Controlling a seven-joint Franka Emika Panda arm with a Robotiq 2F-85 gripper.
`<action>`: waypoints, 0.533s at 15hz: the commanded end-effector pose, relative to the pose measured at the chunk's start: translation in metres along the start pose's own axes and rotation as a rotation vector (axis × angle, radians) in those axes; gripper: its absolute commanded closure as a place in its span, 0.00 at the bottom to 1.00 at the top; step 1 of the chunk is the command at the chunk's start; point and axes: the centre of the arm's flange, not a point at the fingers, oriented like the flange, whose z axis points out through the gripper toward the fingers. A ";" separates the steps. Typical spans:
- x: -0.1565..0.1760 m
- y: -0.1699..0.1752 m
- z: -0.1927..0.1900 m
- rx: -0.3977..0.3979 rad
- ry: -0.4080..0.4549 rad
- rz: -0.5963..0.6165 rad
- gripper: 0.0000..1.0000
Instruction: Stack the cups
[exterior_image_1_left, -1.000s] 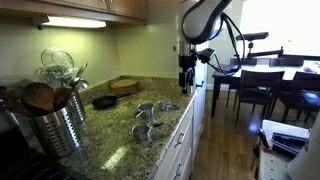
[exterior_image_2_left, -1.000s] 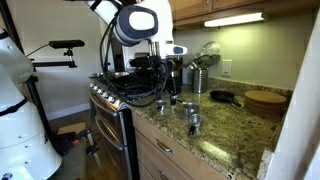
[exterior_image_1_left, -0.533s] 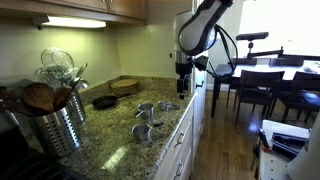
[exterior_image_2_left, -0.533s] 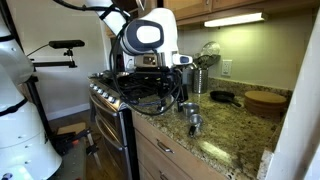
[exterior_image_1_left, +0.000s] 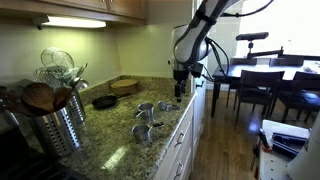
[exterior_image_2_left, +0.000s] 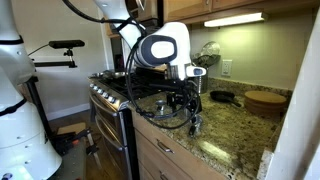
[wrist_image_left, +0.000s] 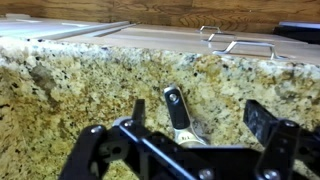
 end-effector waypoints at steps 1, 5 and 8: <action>0.017 0.019 0.021 -0.002 0.005 -0.001 0.00; 0.030 0.015 0.034 0.005 -0.009 -0.015 0.00; 0.038 0.004 0.040 0.012 -0.012 -0.042 0.00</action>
